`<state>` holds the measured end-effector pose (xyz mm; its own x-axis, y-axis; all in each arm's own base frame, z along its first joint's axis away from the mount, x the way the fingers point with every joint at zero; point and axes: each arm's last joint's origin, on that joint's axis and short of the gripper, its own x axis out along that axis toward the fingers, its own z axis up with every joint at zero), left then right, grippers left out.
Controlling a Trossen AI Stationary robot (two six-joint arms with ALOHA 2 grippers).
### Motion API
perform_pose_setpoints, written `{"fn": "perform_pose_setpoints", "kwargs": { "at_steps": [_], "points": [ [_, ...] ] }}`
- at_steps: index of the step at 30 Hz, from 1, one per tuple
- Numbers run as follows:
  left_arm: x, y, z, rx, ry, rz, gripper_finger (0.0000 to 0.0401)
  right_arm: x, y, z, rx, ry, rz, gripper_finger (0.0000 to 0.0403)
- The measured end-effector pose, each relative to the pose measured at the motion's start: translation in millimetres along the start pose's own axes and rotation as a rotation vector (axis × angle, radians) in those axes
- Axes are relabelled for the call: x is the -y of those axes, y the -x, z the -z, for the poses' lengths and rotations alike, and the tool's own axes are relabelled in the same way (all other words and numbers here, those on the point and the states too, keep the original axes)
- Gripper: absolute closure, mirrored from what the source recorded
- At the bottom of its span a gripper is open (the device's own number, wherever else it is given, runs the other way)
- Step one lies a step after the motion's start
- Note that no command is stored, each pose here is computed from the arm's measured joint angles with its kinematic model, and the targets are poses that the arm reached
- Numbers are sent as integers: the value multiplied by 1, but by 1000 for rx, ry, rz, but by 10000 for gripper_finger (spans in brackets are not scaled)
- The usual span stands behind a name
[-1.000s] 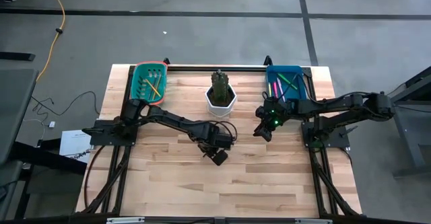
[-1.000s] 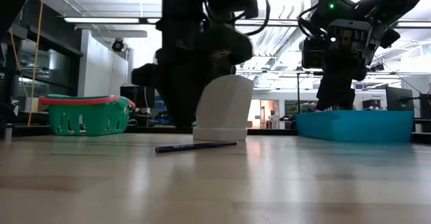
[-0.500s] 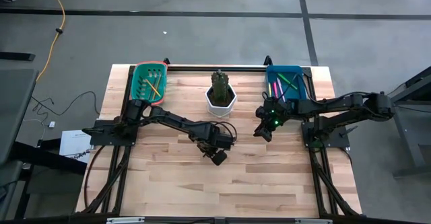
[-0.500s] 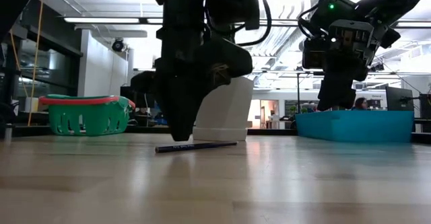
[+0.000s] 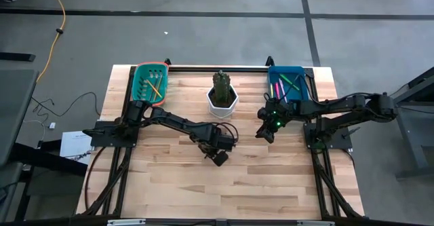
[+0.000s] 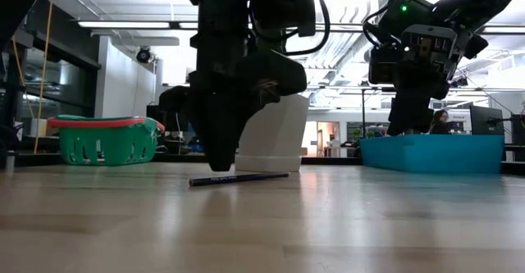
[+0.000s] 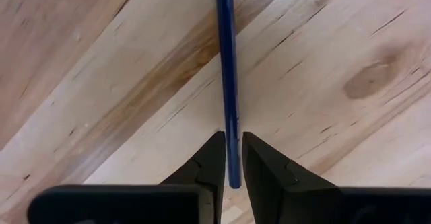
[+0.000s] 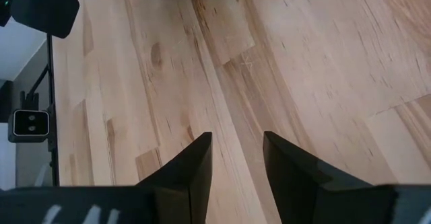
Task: Sort pens & pencils
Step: Put the dark blue pencil into the green bin
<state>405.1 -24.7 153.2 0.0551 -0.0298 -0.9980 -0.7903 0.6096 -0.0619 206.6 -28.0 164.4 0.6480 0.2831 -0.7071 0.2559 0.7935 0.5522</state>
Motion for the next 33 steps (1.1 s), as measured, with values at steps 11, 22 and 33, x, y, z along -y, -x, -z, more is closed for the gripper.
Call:
{"fn": "perform_pose_setpoints", "kwargs": {
  "at_steps": [11,22,33],
  "points": [
    [-1,0,1,-7,3,-4,359,0,0,0,0,8,0,279],
    [-1,0,1,-9,3,-2,359,0,0,0,0,23,0,279],
    [-1,0,1,-9,1,-2,359,0,0,0,0,26,0,279]
  ]
}}
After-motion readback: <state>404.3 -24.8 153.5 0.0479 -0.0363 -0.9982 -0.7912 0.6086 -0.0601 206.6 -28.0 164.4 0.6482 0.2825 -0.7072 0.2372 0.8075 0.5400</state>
